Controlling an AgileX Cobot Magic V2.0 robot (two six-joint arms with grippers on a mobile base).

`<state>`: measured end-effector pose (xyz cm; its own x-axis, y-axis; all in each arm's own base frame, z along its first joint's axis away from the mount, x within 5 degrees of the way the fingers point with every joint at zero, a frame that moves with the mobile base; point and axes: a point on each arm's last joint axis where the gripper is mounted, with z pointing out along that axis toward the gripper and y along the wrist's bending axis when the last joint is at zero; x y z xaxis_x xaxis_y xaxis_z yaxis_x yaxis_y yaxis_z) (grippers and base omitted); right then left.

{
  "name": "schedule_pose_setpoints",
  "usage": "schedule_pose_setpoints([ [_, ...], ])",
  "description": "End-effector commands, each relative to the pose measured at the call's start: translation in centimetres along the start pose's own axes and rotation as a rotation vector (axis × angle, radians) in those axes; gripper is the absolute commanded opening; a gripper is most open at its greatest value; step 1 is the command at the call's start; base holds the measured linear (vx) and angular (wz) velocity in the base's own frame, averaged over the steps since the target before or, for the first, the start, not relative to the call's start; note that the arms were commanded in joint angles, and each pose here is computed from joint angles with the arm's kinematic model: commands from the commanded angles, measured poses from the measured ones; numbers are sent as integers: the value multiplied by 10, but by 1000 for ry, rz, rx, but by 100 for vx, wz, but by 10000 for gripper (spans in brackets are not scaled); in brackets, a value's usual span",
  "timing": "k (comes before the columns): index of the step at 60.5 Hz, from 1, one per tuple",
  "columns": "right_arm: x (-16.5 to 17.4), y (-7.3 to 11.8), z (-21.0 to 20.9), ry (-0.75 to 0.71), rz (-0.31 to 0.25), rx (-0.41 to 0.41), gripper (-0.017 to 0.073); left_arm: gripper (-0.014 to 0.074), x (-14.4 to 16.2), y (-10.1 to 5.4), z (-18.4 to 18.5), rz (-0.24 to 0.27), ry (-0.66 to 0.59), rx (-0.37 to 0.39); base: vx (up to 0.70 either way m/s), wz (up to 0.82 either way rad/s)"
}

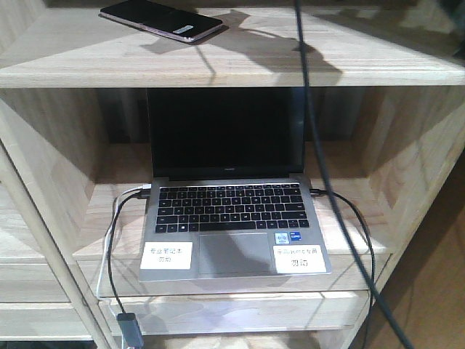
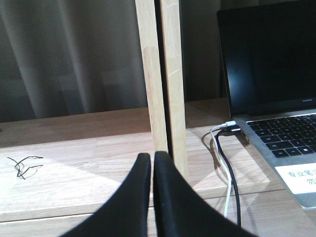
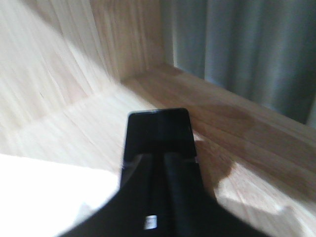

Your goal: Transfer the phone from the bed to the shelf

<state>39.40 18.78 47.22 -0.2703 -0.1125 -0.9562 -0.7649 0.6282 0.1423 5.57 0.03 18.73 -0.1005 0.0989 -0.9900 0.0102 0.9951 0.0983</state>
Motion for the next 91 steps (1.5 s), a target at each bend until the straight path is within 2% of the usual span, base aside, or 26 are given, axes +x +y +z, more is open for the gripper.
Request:
schedule_pose_setpoints([
  [1,-35,21,-42,-128,-46,33,-3,1,-15,1,-2,-10,-99,-2,0,0],
  [15,-47,34,-70,-131,-137,98,-3,1,-15,1,-2,-10,-99,-2,0,0],
  [24,-46,34,-82,-178,-138,173,-3,1,-15,1,-2,-10,-99,-2,0,0],
  [30,-31,35,-90,-195,-156,222,-3,1,-15,1,-2,-10,-99,-2,0,0],
  [34,-17,36,-94,-213,-144,241,-3,1,-15,1,-2,-10,-99,-2,0,0],
  [37,-8,40,-102,-237,-141,249,-3,1,-15,1,-2,-10,-99,-2,0,0],
  [49,29,62,-141,-285,-193,292,-3,1,-15,1,-2,-10,-99,-2,0,0],
  [64,78,88,-181,-269,-162,300,-3,1,-15,1,-2,-10,-99,-2,0,0],
  [75,119,98,-202,-278,-95,337,-3,1,-15,1,-2,-10,-99,-2,0,0],
  [91,187,110,-227,-252,-69,383,-3,1,-15,1,-2,-10,-99,-2,0,0],
])
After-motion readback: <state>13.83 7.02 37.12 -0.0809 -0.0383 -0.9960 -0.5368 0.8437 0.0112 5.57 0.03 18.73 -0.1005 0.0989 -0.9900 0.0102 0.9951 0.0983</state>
